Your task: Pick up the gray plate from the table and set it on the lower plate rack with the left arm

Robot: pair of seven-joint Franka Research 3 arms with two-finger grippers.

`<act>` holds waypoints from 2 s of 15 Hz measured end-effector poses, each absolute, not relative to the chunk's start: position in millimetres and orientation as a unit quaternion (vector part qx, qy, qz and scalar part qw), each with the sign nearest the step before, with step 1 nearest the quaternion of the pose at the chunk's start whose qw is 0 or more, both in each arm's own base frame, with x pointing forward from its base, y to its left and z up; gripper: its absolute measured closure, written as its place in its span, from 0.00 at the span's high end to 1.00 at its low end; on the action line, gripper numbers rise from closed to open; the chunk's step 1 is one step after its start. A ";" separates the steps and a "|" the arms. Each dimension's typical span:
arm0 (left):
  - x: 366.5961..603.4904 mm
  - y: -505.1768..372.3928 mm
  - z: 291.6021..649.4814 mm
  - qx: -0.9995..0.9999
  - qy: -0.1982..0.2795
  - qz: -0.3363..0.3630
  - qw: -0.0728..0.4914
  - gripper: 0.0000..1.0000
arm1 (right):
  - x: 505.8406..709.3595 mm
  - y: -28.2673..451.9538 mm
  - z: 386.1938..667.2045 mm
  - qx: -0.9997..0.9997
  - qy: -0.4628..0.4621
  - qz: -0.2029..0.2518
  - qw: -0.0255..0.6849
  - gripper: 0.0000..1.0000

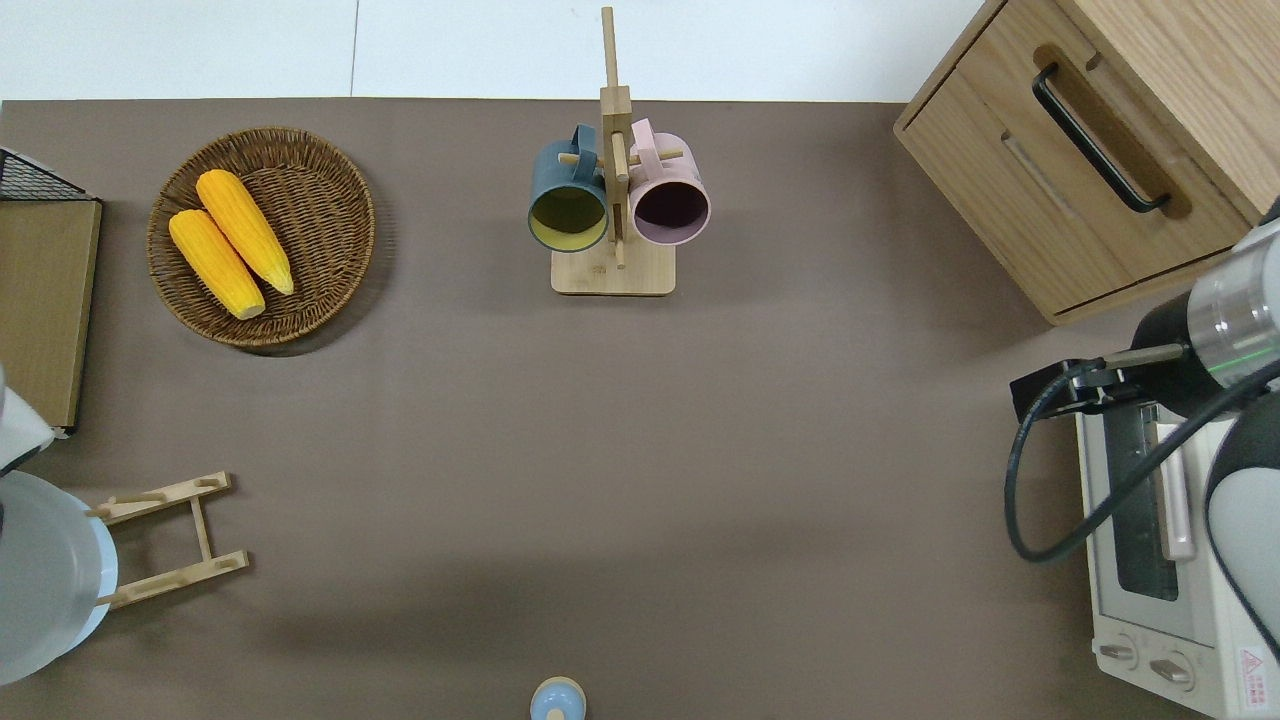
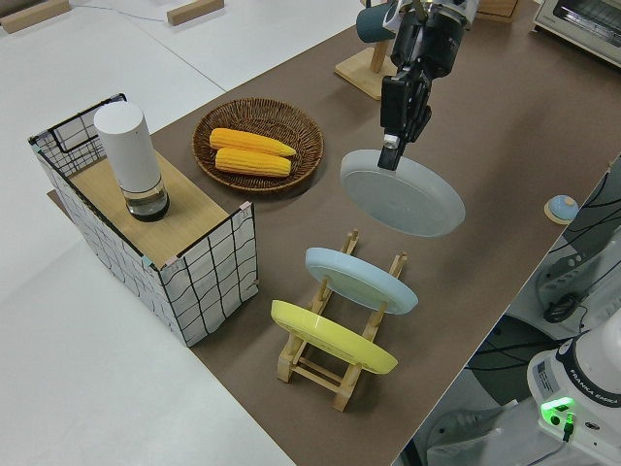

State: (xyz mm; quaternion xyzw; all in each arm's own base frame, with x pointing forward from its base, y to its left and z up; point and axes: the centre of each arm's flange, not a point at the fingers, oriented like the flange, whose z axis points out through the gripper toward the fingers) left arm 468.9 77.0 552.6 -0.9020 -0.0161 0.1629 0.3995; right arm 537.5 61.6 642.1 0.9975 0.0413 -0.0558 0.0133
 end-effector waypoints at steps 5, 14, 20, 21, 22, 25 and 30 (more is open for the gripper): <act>466.4 64.4 533.0 -0.897 -0.022 0.166 0.410 0.04 | 537.5 61.6 642.1 0.997 0.041 -0.056 0.013 0.99; 468.7 45.0 472.0 -0.888 -0.054 0.155 0.429 0.04 | 537.5 61.6 642.1 0.997 0.041 -0.056 0.013 0.99; 465.8 41.9 450.5 -0.890 -0.066 0.144 0.428 0.04 | 537.5 61.6 642.1 0.997 0.041 -0.056 0.013 0.99; 465.8 41.3 448.1 -0.891 -0.069 0.141 0.427 0.04 | 537.5 61.6 642.1 0.997 0.041 -0.056 0.013 0.99; 465.3 40.5 444.7 -0.890 -0.075 0.139 0.427 0.04 | 537.5 61.6 642.1 0.997 0.041 -0.056 0.013 0.99; 464.7 35.4 431.4 -0.891 -0.086 0.135 0.425 0.04 | 537.5 61.6 642.1 0.997 0.041 -0.056 0.013 0.99; 465.4 28.5 420.5 -0.890 -0.095 0.136 0.424 0.07 | 537.5 61.6 642.1 0.997 0.041 -0.056 0.013 0.99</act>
